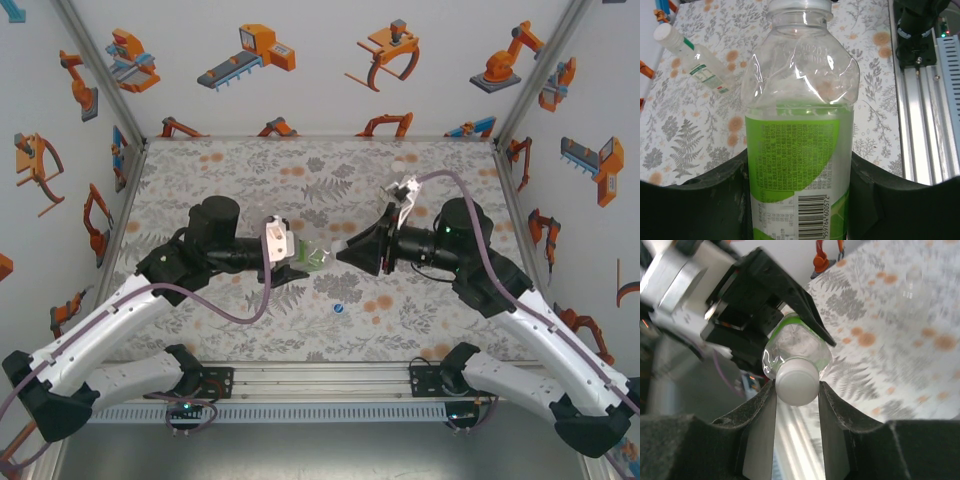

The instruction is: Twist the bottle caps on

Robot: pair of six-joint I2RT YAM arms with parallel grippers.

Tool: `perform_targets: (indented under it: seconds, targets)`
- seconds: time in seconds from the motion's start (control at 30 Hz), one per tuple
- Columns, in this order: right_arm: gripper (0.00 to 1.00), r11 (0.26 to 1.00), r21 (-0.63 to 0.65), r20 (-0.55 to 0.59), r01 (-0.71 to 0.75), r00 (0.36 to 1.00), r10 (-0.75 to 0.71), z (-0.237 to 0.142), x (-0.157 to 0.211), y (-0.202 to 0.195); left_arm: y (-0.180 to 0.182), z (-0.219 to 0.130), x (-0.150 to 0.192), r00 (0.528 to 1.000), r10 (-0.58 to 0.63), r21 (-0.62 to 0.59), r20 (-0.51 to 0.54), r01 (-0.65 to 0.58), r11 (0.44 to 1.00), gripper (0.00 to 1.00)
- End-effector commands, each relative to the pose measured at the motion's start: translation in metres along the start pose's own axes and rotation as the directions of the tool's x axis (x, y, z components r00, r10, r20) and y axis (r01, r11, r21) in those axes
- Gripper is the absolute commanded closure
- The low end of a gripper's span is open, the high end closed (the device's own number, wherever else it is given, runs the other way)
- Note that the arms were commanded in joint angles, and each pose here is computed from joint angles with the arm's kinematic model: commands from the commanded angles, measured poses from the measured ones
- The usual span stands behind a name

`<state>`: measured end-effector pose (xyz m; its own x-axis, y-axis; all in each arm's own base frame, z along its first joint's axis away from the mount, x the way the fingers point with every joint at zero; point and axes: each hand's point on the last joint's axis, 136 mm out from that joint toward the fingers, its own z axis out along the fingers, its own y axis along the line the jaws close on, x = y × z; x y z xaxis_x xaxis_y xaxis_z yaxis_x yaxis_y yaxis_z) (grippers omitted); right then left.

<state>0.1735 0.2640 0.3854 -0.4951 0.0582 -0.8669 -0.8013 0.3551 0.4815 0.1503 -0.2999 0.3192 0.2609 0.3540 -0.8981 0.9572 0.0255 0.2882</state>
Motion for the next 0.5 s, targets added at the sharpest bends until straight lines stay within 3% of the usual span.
perform_targets:
  seconds: [0.0, 0.13, 0.23, 0.37, 0.47]
  targets:
    - [1.00, 0.838, 0.210, 0.134, -0.504, 0.864, 0.486, -0.008, 0.002, -0.044, 0.007, -0.003, -0.016, 0.997, 0.058, -0.033, 0.046, -0.057, 0.998, 1.00]
    - [1.00, 0.652, 0.259, 0.115, -0.713, 0.693, 0.712, -0.004, 0.023, -0.050, 0.008, 0.000, -0.017, 0.997, 0.054, -0.026, 0.047, -0.053, 0.998, 1.00]
    - [1.00, 0.597, 0.217, 0.116, -0.772, 0.628, 0.770, 0.000, 0.019, -0.044, 0.008, 0.002, -0.017, 0.997, 0.053, -0.013, 0.050, -0.052, 0.999, 1.00]
    - [0.98, 0.651, 0.211, 0.156, -0.729, 0.682, 0.714, -0.008, 0.004, -0.042, 0.008, 0.003, -0.017, 0.997, 0.054, -0.012, 0.051, -0.053, 0.999, 1.00]
    - [0.78, 0.720, 0.247, 0.166, -0.649, 0.760, 0.628, -0.016, -0.003, -0.043, 0.009, 0.004, -0.018, 0.997, 0.057, -0.014, 0.055, -0.057, 0.998, 1.00]
